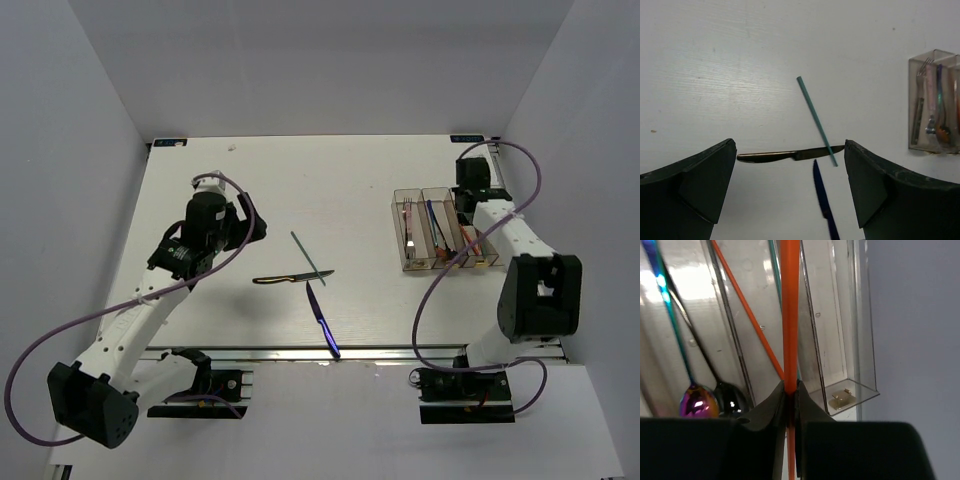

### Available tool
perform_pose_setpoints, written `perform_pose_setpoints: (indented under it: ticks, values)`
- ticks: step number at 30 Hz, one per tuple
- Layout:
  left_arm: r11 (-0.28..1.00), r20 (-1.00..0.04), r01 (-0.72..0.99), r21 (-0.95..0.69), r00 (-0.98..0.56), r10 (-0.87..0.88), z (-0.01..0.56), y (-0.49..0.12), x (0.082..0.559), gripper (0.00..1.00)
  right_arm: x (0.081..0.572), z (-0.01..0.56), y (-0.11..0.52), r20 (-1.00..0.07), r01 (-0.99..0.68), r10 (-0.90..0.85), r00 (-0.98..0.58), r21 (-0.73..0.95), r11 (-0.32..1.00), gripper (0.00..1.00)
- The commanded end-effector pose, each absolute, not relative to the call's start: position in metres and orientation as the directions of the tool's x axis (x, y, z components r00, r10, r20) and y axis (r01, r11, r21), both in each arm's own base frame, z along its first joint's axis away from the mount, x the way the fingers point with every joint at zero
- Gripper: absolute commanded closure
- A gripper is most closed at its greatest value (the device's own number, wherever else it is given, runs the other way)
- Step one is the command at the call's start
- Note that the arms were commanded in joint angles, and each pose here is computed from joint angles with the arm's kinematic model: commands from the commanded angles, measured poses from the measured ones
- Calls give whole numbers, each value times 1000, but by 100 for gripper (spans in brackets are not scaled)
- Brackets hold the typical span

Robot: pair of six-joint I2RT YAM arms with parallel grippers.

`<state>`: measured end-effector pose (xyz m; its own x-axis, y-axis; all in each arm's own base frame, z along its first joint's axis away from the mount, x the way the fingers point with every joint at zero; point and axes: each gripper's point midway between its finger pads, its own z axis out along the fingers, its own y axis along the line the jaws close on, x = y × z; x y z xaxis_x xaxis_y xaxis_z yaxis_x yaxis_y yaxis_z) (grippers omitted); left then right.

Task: Sort the eating utensils into containers

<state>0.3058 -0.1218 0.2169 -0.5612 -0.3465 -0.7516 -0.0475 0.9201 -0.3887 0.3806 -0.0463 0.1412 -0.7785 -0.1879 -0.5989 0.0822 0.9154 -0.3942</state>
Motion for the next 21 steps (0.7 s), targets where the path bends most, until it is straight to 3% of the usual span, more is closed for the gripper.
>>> perform_pose_setpoints:
  ticks: [1,4,8,13,14,15,21]
  values:
    - [950,-752,-18,-310,-608,-257,197,-114,290,2,391,122,-66,-518,107,-201,-832,-504,857,100]
    - [952,-748,1,-306,-618,-240,190,-115,286,2,389,103,-63,-471,83,-186,-863,-494,866,100]
    - [952,-752,-1,-306,-614,-242,187,-114,285,2,391,105,-69,-491,109,-191,-850,-519,848,97]
    - [949,-751,9,-315,-614,-244,189,-117,288,2,401,119,-71,-532,141,-192,-825,-522,841,68]
    - [948,-749,11,-319,-615,-245,189,-118,288,2,402,121,-71,-534,146,-188,-824,-521,841,56]
    - [948,-747,12,-319,-619,-244,188,-119,288,2,400,121,-71,-524,146,-182,-832,-523,840,11]
    - [942,-744,-21,-334,-607,-278,194,-119,296,2,398,138,-67,-569,173,-165,-806,-492,853,11]
